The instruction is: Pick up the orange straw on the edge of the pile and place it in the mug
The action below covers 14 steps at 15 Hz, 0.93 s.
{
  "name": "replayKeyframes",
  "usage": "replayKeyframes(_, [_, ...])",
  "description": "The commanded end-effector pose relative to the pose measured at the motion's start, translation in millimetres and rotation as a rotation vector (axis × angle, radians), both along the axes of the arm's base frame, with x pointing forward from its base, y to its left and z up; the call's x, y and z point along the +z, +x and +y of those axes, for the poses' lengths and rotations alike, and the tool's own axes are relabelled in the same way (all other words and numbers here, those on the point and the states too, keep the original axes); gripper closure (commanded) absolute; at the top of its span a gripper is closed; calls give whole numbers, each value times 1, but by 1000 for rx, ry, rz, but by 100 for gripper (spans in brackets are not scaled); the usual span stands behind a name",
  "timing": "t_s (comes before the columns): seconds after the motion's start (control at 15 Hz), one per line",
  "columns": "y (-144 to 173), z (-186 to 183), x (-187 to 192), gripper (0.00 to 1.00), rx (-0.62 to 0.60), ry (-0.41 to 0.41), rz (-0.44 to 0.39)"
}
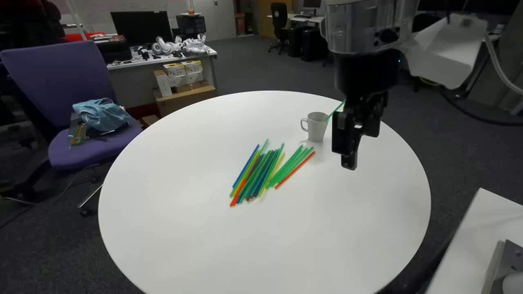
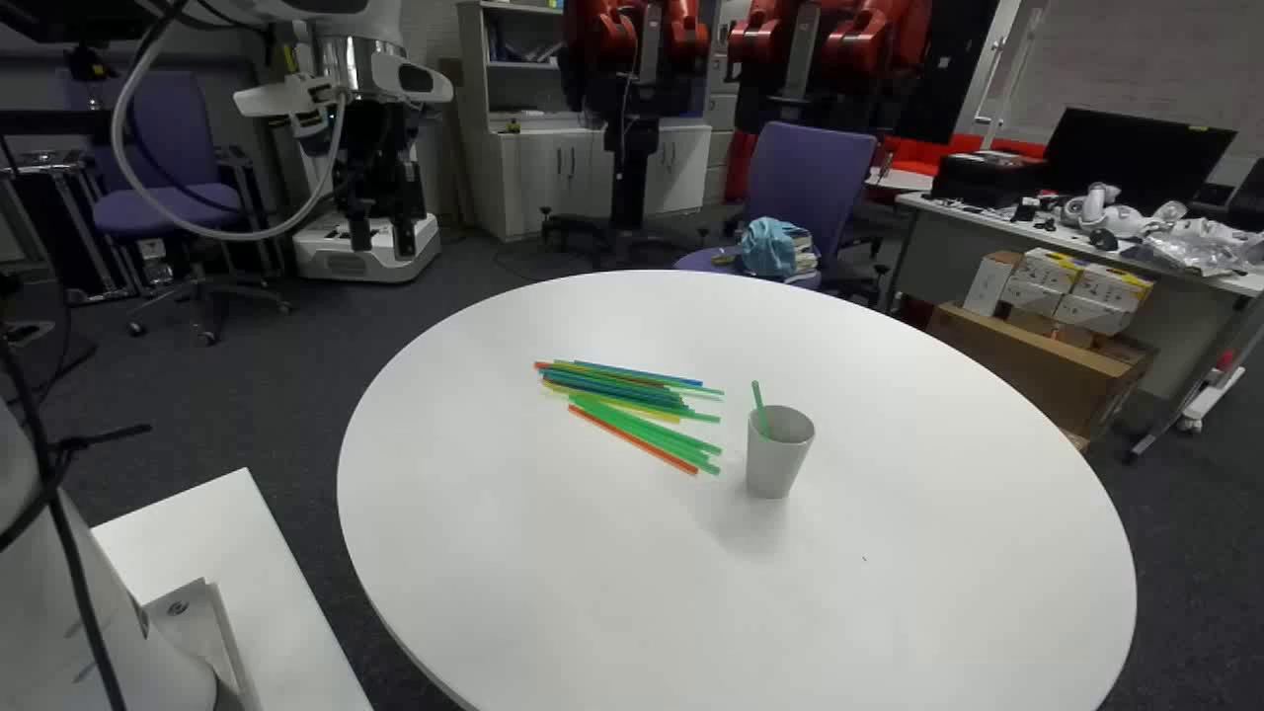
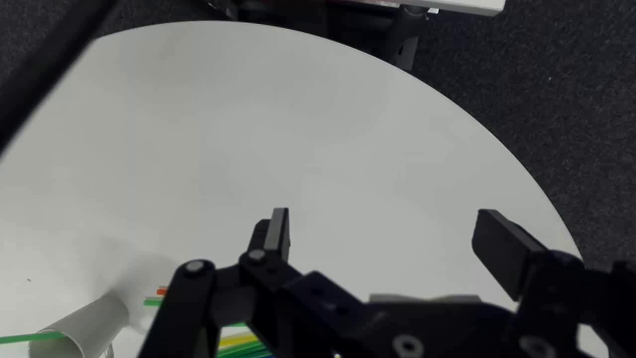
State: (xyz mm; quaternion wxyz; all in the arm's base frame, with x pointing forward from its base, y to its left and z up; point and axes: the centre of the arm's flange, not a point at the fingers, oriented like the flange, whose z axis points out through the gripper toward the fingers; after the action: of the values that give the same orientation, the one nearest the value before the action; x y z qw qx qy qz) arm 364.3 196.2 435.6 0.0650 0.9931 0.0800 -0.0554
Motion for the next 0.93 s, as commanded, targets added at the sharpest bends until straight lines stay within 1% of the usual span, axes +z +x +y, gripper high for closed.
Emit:
replayKeyframes(0.0, [0,0,-1,0,1,0,1])
replayKeyframes(0.33, [0,1,0,0,1,0,1])
replayKeyframes(0.4, [7,-3,-1,0,25,2,-9])
replayKeyframes(0.47, [16,-8,-3,0,41,-14,0])
replayKeyframes(0.53, [28,-16,-6,0,76,-31,-5])
replayKeyframes(0.67, [51,-32,-11,0,101,-67,-23])
replayKeyframes(0.8, [77,-52,-18,0,56,-81,-49])
replayKeyframes(0.87, [88,-62,-21,0,38,-72,-51])
